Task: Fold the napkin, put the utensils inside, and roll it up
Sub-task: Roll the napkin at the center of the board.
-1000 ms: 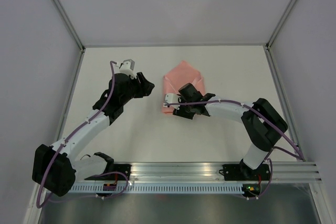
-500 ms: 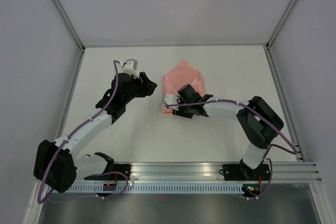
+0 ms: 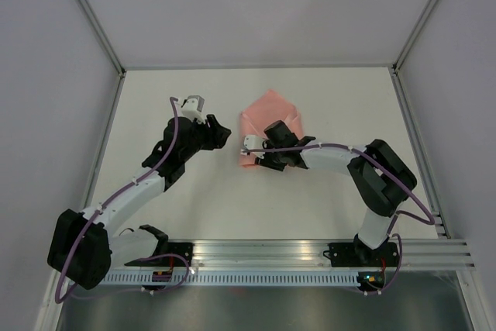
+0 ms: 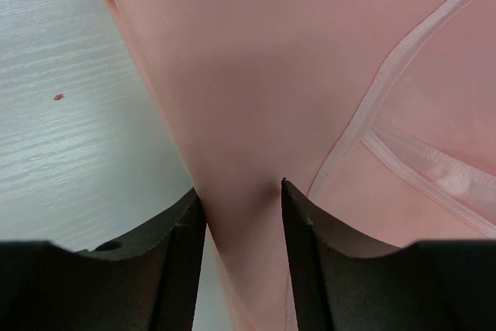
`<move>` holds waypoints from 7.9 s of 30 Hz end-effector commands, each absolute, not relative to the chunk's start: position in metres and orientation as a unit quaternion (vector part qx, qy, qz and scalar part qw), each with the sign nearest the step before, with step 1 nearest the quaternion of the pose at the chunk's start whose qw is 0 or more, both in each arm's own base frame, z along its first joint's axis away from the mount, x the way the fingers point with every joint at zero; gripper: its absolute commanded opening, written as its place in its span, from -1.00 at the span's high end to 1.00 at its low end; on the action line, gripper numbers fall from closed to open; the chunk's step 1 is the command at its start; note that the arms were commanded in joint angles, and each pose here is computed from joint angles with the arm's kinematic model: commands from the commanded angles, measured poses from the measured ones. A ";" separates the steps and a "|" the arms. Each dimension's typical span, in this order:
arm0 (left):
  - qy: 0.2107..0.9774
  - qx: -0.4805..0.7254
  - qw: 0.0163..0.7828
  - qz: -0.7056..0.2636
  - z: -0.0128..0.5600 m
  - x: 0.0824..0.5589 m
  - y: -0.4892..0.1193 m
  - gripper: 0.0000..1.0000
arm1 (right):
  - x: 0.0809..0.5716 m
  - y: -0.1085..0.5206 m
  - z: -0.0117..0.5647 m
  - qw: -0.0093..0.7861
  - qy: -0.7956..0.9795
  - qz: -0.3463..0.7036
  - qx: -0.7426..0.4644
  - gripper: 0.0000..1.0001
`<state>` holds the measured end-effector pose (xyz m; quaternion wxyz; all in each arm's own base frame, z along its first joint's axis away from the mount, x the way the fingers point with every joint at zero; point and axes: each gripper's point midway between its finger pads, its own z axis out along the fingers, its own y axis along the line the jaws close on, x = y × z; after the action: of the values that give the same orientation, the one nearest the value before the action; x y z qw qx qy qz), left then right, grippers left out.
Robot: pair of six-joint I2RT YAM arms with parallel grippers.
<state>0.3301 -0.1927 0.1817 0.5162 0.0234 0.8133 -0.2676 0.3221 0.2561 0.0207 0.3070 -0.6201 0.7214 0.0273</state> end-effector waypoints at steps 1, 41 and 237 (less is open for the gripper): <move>0.776 0.061 0.561 -0.282 0.212 0.333 -0.200 -0.17 | 0.316 0.246 0.001 0.262 0.732 0.044 -0.627 0.02; 0.659 0.070 0.723 -0.197 0.225 0.309 -0.166 0.28 | 0.285 0.227 -0.028 0.128 0.756 0.169 -0.619 0.70; 0.651 0.622 0.382 -0.209 0.027 0.266 -0.356 0.95 | 0.280 0.181 0.090 0.511 0.583 0.135 -0.618 -0.23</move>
<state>0.2775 -0.3487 0.0199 0.4004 0.6390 0.6373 -0.1587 0.2682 0.1672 0.0688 0.4565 -0.5827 0.6499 0.1720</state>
